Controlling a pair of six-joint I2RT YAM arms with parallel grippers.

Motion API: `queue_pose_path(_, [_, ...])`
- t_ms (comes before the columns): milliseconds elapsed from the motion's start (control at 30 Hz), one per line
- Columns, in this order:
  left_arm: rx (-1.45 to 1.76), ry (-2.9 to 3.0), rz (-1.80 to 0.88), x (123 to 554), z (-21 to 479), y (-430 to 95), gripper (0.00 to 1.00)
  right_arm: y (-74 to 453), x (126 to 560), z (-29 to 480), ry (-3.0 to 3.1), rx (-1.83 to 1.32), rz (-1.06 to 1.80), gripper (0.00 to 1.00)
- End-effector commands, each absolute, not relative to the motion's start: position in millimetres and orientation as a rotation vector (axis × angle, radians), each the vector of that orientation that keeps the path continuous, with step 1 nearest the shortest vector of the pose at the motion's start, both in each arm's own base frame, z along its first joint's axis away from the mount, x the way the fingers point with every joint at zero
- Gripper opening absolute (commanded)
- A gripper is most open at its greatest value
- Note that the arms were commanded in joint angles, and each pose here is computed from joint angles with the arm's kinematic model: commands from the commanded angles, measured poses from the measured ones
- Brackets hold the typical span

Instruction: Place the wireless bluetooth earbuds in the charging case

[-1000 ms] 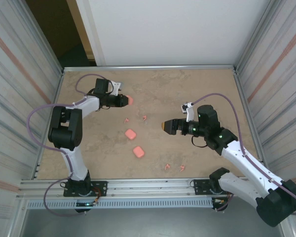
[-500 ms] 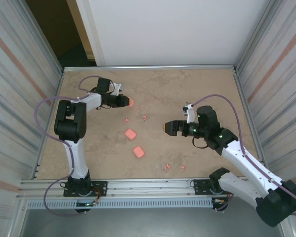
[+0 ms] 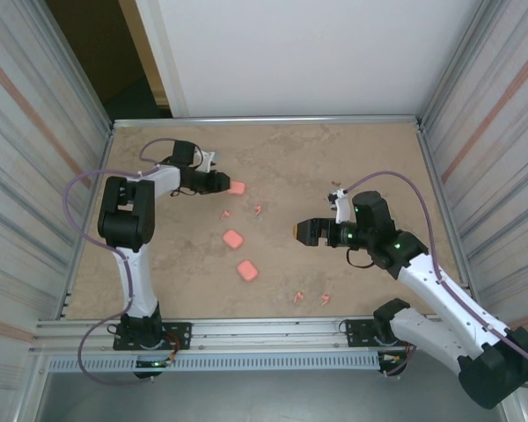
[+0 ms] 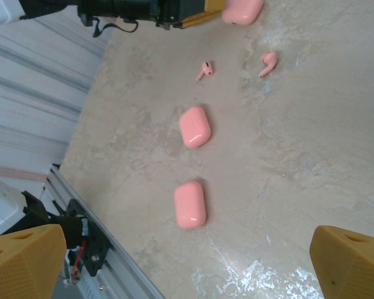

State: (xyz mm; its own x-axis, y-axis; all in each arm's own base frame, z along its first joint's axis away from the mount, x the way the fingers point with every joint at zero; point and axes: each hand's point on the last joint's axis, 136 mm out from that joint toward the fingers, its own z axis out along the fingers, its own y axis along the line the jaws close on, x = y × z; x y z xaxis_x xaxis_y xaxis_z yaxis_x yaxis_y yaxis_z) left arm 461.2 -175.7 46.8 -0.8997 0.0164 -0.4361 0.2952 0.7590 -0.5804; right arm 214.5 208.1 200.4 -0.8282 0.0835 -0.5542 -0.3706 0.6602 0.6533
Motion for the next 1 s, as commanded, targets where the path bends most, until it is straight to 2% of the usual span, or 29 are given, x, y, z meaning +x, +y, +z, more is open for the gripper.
queue_pose_path(0, [0.237, 2.552, -0.932, 463, 47, -169, 0.39, 203, 213, 209, 2.319, -0.242, 1.006, 0.99])
queue_pose_path(267, [0.254, 2.395, -1.011, 455, 101, -172, 0.45, 208, 199, 186, 2.442, -0.341, 0.742, 0.98])
queue_pose_path(500, [0.259, 2.228, -0.975, 424, 160, -166, 0.48, 244, 188, 164, 2.507, -0.477, 0.596, 0.93])
queue_pose_path(700, [0.212, 2.164, -0.872, 384, 175, -148, 0.52, 283, 178, 136, 2.558, -0.633, 0.476, 0.91])
queue_pose_path(967, [0.092, 2.151, -0.689, 335, 168, -114, 0.61, 329, 168, 98, 2.613, -0.797, 0.455, 0.88])
